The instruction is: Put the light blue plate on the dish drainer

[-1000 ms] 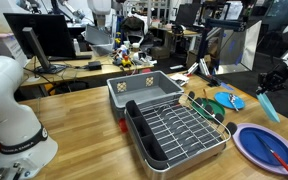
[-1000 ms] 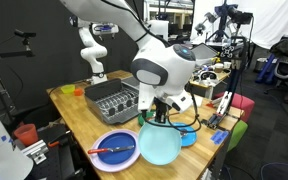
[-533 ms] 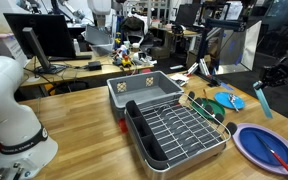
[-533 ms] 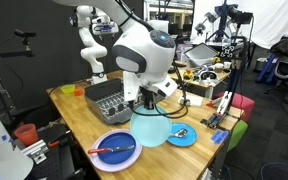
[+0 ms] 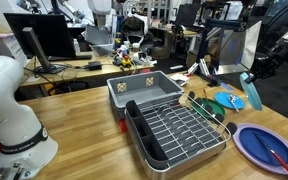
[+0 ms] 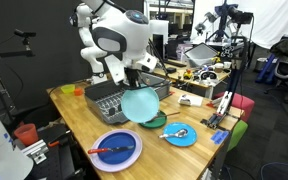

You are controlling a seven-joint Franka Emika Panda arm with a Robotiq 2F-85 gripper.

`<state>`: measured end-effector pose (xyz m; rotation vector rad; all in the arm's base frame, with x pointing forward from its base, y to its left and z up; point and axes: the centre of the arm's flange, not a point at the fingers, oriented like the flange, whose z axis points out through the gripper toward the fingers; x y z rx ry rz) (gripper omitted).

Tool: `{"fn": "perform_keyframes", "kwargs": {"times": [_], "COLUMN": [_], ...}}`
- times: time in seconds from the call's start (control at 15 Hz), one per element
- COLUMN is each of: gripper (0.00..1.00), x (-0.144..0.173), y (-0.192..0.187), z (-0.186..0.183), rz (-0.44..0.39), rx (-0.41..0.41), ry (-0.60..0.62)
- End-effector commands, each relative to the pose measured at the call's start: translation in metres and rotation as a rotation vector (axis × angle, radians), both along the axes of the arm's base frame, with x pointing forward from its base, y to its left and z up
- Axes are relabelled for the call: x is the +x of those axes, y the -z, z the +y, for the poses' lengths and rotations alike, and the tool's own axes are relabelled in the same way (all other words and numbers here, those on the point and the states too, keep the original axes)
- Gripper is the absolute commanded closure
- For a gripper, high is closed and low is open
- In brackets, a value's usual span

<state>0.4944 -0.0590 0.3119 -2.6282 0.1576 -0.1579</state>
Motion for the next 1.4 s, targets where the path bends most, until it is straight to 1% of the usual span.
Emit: {"fn": "perform_keyframes", "kwargs": {"times": [0.0,0.07,0.2,0.6,0.67,0.73,0.87,1.0,1.07,1.13,1.33], "gripper": [0.98,0.93,0.93,0.93,0.98,0.98,0.98,0.98,0.98,0.98,0.98], "x": [-0.013,-0.002,-0.005,-0.007,-0.007,-0.008,-0.007,-0.004,-0.003,-0.003,-0.005], "y": [-0.017,-0.014,-0.02,-0.018,-0.018,-0.021,-0.027,-0.034,-0.037,-0.041,-0.05], "z": [0.019,0.017,0.022,0.019,0.019,0.027,0.046,0.074,0.088,0.101,0.132], "rz": [-0.08,-0.034,-0.055,-0.059,-0.059,-0.071,-0.108,-0.127,-0.133,-0.128,-0.11], "rx": [-0.056,-0.018,-0.034,-0.039,-0.039,0.004,0.048,0.131,0.158,0.202,0.299], "ry": [-0.073,-0.043,-0.058,-0.063,-0.063,-0.089,-0.099,-0.133,-0.14,-0.151,-0.174]}}
